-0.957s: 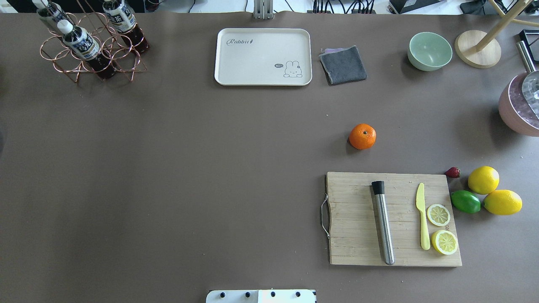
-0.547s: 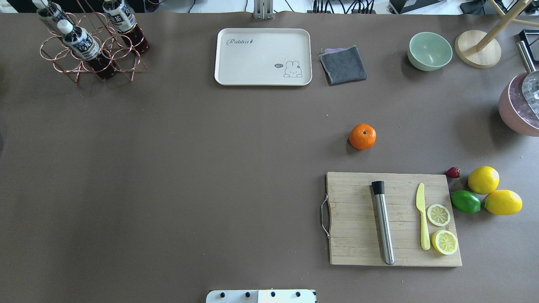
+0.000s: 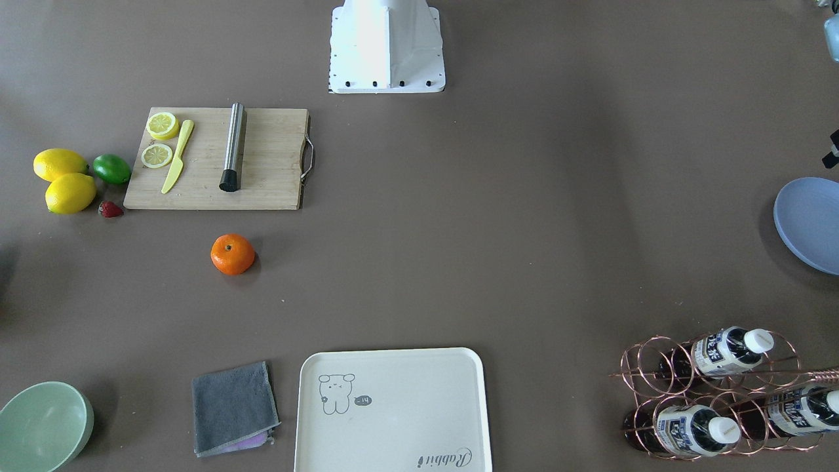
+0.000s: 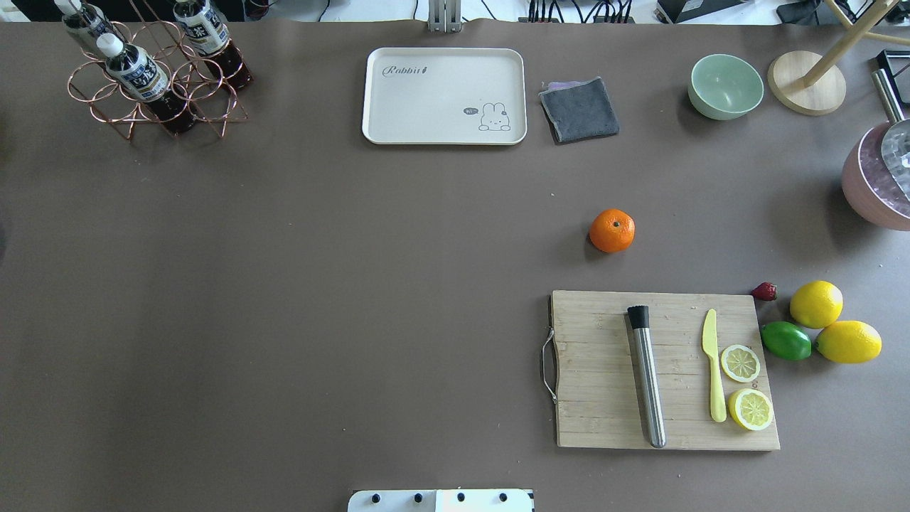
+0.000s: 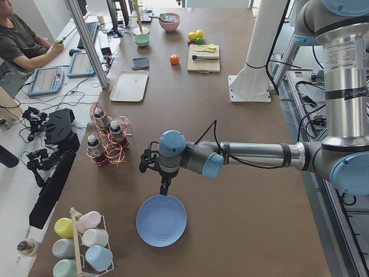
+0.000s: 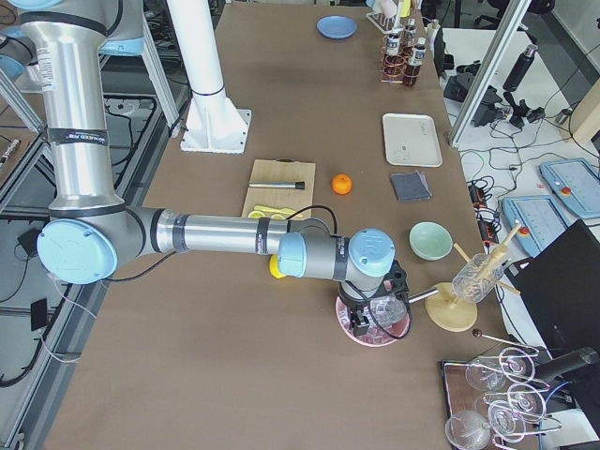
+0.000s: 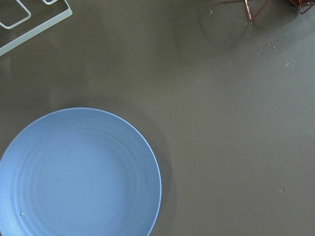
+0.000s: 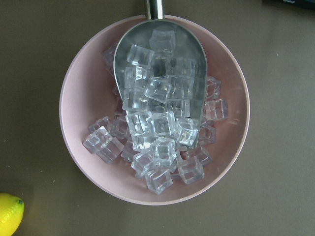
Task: Pick orange to plate
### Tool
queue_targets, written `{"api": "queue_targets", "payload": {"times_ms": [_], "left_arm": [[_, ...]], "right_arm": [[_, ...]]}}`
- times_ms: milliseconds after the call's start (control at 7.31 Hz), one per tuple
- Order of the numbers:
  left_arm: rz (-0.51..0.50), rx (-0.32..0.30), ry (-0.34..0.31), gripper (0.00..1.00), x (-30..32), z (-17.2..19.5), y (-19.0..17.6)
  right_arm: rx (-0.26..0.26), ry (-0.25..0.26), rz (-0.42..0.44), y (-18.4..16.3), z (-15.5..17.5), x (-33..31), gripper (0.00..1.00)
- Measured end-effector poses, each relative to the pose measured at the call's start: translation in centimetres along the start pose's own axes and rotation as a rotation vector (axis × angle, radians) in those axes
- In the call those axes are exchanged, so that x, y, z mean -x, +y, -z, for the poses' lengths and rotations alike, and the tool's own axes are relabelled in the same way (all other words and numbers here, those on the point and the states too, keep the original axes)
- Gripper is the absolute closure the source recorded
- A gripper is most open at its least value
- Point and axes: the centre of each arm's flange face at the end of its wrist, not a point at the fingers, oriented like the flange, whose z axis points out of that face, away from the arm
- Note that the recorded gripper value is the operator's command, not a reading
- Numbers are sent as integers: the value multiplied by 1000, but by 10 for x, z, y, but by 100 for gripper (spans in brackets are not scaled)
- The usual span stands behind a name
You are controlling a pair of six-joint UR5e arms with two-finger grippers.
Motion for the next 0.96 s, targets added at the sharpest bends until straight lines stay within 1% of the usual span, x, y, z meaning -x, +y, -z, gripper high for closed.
{"api": "queue_targets", "payload": {"times_ms": [957], "left_arm": [[9,19,-2,2,9,-9,9]], "right_arm": [[10,-3,4,0,-5,2,0]]}}
